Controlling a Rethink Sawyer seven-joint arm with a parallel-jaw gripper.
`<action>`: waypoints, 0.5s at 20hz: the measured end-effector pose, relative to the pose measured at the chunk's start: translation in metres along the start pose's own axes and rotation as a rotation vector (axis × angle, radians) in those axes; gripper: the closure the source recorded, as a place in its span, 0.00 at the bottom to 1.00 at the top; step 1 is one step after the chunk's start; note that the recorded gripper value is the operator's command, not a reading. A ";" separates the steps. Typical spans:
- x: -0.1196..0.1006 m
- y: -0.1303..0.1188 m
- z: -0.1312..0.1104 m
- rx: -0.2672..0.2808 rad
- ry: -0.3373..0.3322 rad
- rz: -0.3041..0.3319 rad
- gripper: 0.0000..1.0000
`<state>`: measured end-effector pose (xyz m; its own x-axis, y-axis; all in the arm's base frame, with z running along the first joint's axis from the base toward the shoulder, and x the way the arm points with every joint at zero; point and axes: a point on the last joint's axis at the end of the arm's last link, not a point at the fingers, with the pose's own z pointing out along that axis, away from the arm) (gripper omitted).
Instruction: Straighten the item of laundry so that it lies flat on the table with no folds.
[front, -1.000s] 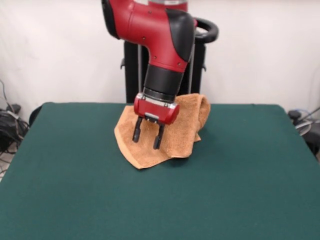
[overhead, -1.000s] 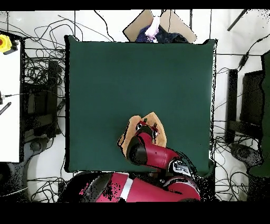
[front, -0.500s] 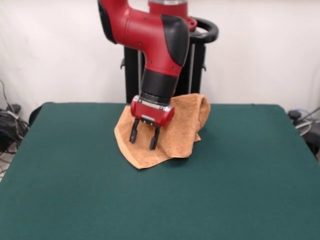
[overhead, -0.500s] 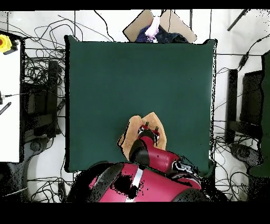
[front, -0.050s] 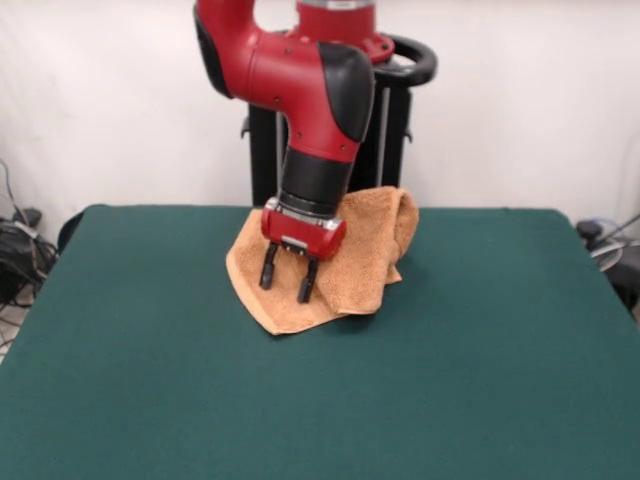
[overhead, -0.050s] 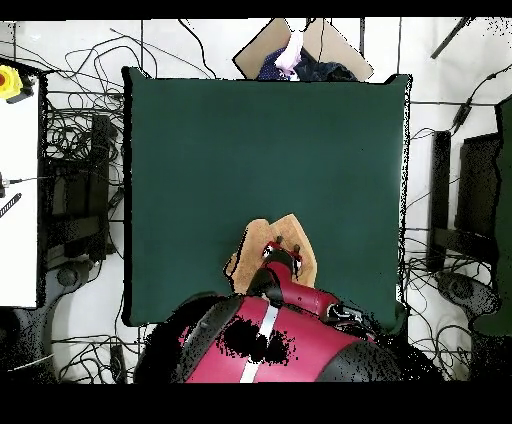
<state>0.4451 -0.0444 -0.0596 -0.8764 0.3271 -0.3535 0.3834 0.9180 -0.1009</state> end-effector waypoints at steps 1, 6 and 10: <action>0.000 0.000 0.000 0.000 -0.002 0.000 0.00; 0.001 0.000 0.001 -0.003 -0.011 -0.003 0.00; 0.002 0.001 0.001 -0.009 -0.033 -0.017 1.00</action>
<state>0.4439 -0.0431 -0.0614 -0.8724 0.3040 -0.3827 0.3659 0.9254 -0.0988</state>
